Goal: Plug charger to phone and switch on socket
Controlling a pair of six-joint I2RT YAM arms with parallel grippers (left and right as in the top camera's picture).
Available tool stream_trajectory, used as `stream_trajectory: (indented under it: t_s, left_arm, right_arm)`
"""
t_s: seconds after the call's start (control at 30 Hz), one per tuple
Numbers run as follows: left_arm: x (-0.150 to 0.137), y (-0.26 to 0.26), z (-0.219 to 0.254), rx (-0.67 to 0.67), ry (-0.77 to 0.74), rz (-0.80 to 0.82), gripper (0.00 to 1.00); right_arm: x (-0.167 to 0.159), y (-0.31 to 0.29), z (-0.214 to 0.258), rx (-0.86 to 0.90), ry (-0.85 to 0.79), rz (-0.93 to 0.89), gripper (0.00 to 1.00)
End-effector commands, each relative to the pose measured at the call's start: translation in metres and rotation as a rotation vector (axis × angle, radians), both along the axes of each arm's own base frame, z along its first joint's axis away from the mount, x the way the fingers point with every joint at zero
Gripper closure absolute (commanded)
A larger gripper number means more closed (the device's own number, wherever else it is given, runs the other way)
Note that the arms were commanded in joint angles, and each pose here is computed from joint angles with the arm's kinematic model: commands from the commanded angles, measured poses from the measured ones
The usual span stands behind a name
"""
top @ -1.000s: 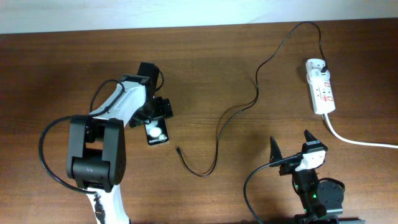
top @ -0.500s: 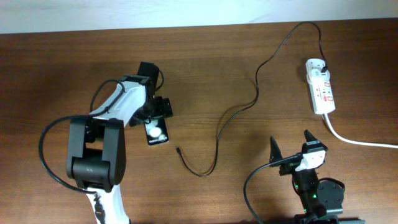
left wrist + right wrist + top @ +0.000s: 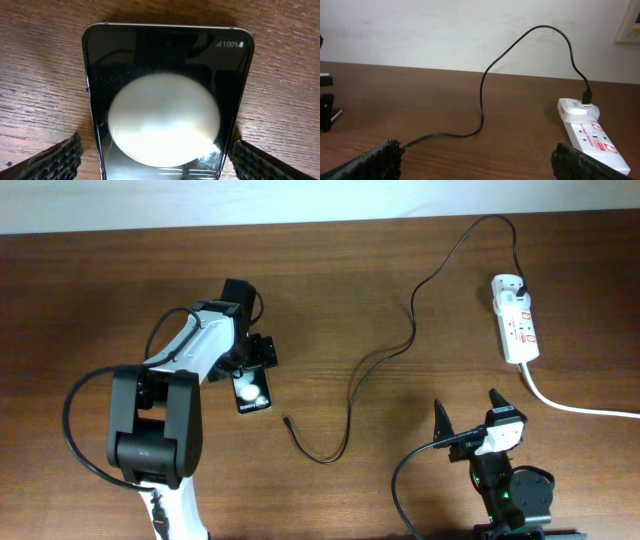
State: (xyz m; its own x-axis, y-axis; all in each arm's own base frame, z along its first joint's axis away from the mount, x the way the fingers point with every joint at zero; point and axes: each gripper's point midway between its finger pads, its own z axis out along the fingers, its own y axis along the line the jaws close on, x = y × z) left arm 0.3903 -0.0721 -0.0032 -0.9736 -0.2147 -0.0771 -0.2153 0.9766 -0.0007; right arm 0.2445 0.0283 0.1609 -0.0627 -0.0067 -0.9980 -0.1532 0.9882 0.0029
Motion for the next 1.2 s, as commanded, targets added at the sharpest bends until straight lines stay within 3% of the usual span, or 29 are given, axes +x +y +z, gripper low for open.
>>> stream_trajectory:
  t_s: [0.0, 0.3, 0.53, 0.7, 0.77, 0.8, 1.17]
  left_arm:
    - [-0.025, 0.006, -0.037, 0.01, 0.112, -0.001, 0.01]
    - [-0.029, 0.006, -0.037, 0.011, 0.132, -0.001, 0.0]
    - [-0.03, 0.003, -0.037, -0.009, 0.134, -0.001, 0.2]
    - [-0.03, 0.003, -0.037, -0.009, 0.134, 0.0, 0.18]
    - [-0.031, 0.003, -0.037, -0.008, 0.139, 0.0, 0.05]
    - [-0.033, 0.004, -0.037, -0.006, 0.148, 0.0, 0.04]
    - [-0.041, 0.001, -0.036, -0.019, 0.182, -0.002, 0.12]
  right_arm:
    - [0.0, 0.001, -0.002, -0.006, 0.001, 0.002, 0.01]
    - [0.0, 0.001, -0.002, -0.006, 0.002, 0.002, 0.01]
    - [0.0, 0.001, -0.002, -0.006, 0.002, 0.002, 0.01]
    - [0.0, 0.001, -0.002, -0.006, 0.001, 0.002, 0.01]
    - [0.0, 0.001, -0.002, -0.006, 0.001, 0.002, 0.01]
    - [0.0, 0.001, -0.002, -0.006, 0.001, 0.002, 0.01]
    - [0.0, 0.001, -0.002, -0.006, 0.002, 0.002, 0.01]
